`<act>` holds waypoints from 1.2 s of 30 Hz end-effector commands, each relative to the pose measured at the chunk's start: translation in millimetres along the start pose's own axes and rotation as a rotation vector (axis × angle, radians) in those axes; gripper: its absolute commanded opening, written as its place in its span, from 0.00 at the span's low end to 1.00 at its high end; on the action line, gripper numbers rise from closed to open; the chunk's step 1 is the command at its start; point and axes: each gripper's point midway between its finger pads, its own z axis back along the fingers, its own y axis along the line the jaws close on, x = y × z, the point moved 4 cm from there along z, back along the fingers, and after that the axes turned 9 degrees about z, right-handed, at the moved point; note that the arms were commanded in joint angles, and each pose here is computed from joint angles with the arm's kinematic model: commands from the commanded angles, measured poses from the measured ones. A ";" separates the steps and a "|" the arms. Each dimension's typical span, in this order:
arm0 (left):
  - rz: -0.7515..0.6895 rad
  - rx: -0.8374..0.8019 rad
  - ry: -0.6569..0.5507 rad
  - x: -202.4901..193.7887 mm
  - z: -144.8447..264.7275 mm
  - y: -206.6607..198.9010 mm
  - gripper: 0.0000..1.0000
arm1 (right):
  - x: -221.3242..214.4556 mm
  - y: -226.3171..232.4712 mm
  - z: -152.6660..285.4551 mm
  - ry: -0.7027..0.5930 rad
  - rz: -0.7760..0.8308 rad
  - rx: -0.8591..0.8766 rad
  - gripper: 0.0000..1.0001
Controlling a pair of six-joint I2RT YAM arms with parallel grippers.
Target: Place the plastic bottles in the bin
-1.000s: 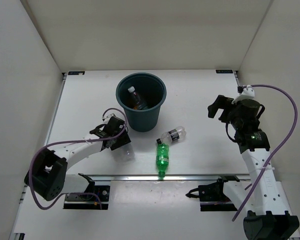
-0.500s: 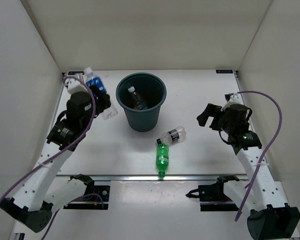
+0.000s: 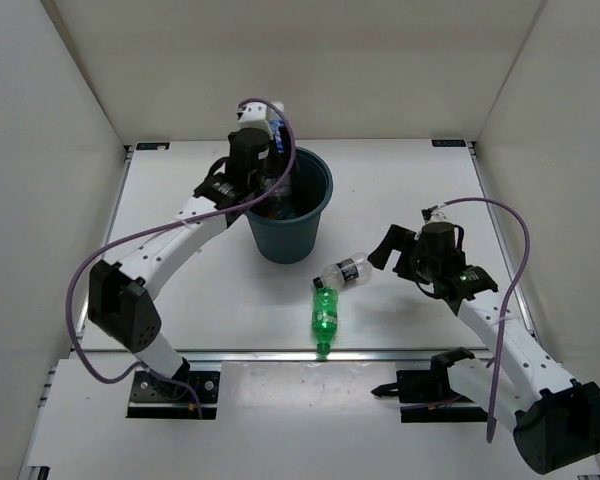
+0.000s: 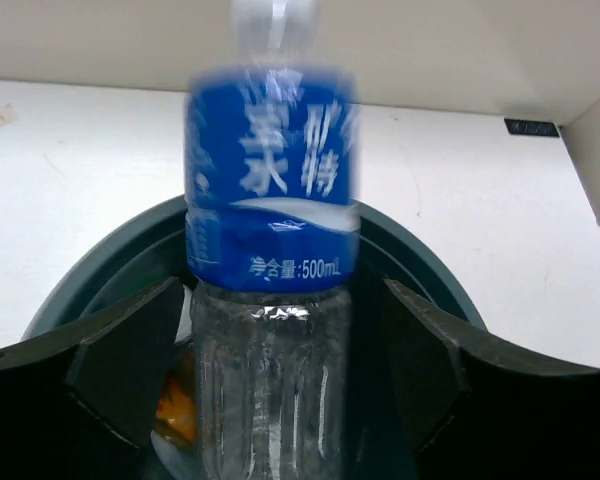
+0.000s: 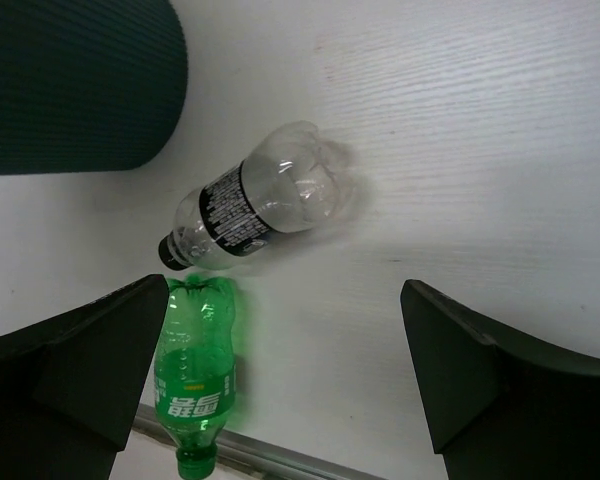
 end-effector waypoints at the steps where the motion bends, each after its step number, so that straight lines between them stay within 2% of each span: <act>1: 0.009 -0.080 -0.111 44.6 10.0 -36.6 0.92 | 4.6 -5.6 -8.5 0.002 -0.095 -0.080 0.99; 2: 0.003 -0.079 -0.107 46.1 9.7 -41.0 0.98 | 2.7 -3.5 -9.2 0.018 -0.097 -0.098 0.99; 3: -0.005 -0.084 -0.107 45.7 10.0 -44.2 0.99 | 2.6 -5.2 -11.0 0.021 -0.104 -0.129 0.99; 7: -0.003 -0.093 -0.111 54.8 30.0 -43.9 0.99 | 3.1 3.7 -23.7 0.048 -0.165 -0.145 0.99; 11: -0.026 -0.061 -0.086 64.2 72.6 -30.0 0.98 | 0.5 15.2 -38.2 0.065 -0.172 -0.128 0.99; 12: -0.017 -0.047 -0.110 72.9 87.5 -26.0 0.98 | 5.8 21.2 -39.3 0.047 -0.169 -0.119 0.99; 13: -0.041 -0.026 -0.059 58.3 94.4 -16.1 0.99 | 3.6 23.4 -45.7 0.060 -0.171 -0.123 0.99; 16: 0.014 0.054 -0.049 48.4 135.2 35.5 0.98 | 0.9 31.7 -58.4 0.090 -0.149 -0.126 0.99; 18: 0.027 0.149 0.030 8.0 149.9 79.2 0.98 | 4.3 36.4 -66.8 0.092 -0.151 -0.143 0.99; 19: 0.063 0.166 0.012 8.2 162.6 92.2 0.99 | 1.1 34.5 -72.1 0.107 -0.158 -0.163 0.99; 21: 0.058 0.239 0.113 -32.1 176.5 126.5 0.99 | 0.9 35.8 -79.6 0.123 -0.160 -0.186 0.99; 22: 0.082 0.237 0.107 -34.6 187.8 132.1 0.99 | -1.3 35.0 -85.5 0.128 -0.173 -0.186 1.00; 24: 0.107 0.263 0.184 -64.4 201.4 150.6 0.99 | -7.5 31.7 -95.4 0.156 -0.223 -0.187 0.99; 29: 0.246 0.219 0.217 -89.1 215.6 157.3 0.99 | -14.8 29.1 -110.1 0.198 -0.227 -0.280 0.99; 34: 0.275 0.181 0.231 -95.0 217.0 148.0 0.99 | -28.3 28.0 -118.6 0.213 -0.246 -0.314 0.88; 36: 0.277 0.188 0.246 -100.6 216.2 148.8 0.99 | -28.6 25.1 -121.8 0.209 -0.271 -0.313 0.73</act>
